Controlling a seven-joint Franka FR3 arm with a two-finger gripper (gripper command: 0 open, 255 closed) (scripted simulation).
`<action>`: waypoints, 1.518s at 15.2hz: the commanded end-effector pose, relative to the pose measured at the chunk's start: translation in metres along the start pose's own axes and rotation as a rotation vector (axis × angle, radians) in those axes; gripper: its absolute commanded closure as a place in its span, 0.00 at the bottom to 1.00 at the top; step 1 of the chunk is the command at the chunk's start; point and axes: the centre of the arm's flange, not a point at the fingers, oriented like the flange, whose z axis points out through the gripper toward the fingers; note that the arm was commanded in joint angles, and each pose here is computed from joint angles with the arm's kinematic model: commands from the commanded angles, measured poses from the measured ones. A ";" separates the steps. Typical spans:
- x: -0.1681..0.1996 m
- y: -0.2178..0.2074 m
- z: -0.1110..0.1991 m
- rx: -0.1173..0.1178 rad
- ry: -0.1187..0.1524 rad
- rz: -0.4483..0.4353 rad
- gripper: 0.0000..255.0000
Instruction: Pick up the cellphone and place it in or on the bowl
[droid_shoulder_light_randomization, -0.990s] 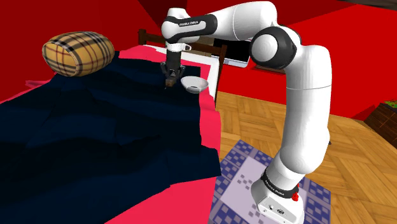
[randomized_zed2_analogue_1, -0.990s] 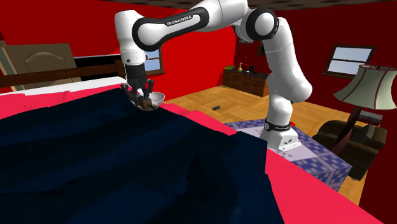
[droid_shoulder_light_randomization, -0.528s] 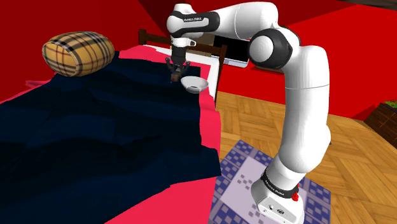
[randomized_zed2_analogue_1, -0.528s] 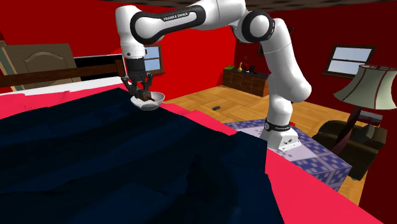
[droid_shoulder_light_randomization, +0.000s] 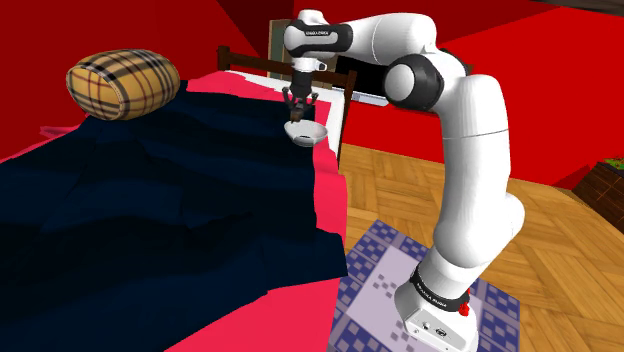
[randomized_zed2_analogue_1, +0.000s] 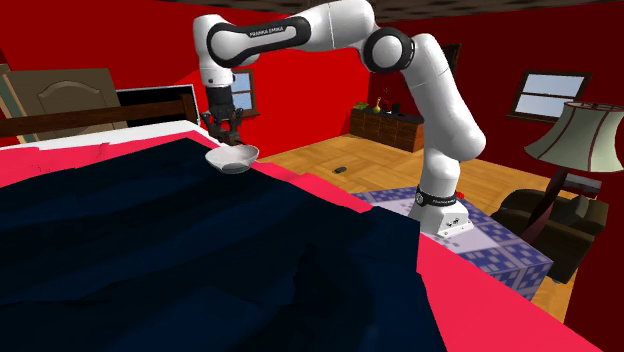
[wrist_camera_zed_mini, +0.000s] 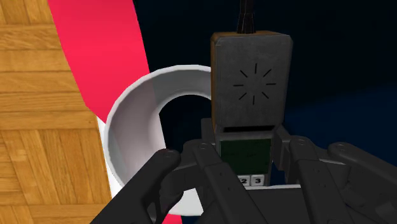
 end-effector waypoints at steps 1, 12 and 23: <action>0.022 0.012 -0.001 0.001 0.001 -0.001 1.00; 0.067 0.039 0.035 0.001 0.001 -0.001 1.00; 0.068 0.039 0.066 0.001 0.001 -0.001 1.00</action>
